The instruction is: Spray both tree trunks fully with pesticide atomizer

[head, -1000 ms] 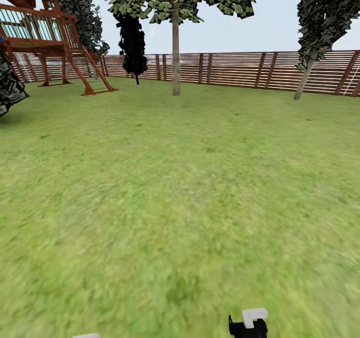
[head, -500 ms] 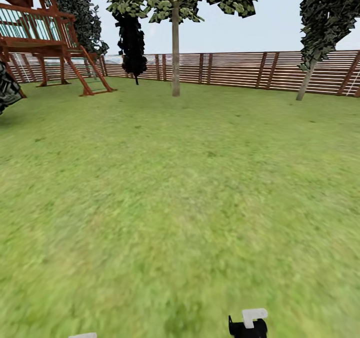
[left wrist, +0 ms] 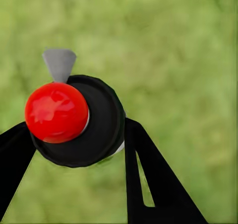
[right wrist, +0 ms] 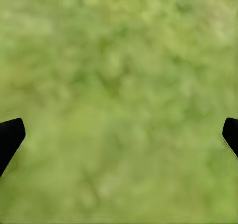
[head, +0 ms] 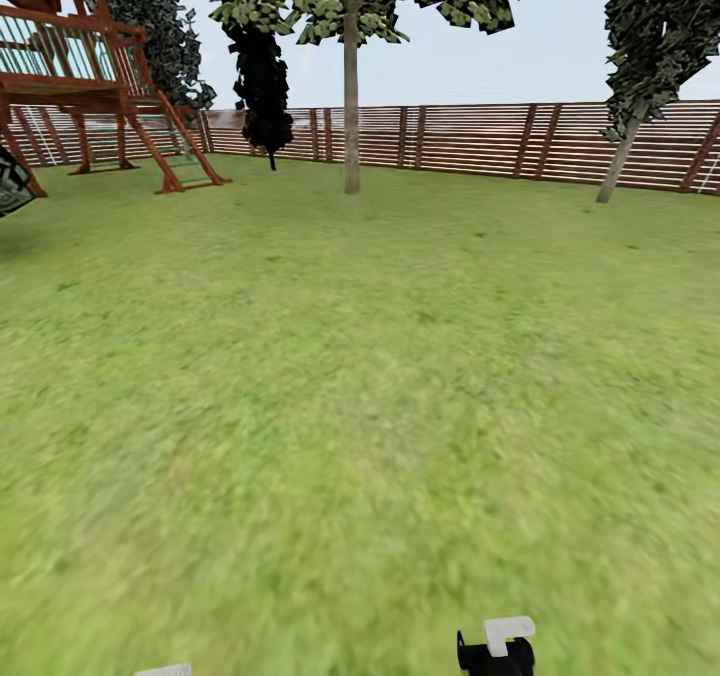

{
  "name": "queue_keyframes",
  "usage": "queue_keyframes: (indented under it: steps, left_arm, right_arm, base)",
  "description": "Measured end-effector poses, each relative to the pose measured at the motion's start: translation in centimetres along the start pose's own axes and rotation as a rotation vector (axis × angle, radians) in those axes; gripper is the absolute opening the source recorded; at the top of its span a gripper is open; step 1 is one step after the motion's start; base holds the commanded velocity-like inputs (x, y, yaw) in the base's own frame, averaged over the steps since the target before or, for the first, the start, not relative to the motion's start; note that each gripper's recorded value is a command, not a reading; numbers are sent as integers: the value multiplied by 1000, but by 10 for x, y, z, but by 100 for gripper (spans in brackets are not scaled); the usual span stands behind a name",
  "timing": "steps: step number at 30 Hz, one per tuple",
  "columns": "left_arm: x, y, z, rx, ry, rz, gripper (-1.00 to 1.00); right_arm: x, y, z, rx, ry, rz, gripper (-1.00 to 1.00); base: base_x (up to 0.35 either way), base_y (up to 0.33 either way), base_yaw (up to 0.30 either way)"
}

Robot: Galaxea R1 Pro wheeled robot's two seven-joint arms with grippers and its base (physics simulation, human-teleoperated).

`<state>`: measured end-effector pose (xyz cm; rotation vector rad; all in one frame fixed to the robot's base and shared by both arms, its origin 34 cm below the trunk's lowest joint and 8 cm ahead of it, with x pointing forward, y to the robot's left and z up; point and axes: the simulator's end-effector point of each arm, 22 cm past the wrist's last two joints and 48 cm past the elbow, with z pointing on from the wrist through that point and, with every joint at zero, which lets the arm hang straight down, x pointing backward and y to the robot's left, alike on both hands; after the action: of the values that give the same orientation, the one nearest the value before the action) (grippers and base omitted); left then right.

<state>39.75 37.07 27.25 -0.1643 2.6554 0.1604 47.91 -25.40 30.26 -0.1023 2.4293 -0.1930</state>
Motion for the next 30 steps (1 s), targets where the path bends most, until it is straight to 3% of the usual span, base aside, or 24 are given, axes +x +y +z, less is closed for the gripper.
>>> queue_keyframes:
  steps: [30]
  left_arm:
    - [0, 1, 0, -3, -1, -12, -100]
  right_arm:
    - [0, 1, 0, -4, 0, -1, 100]
  base:
    - [338, 0, 0]
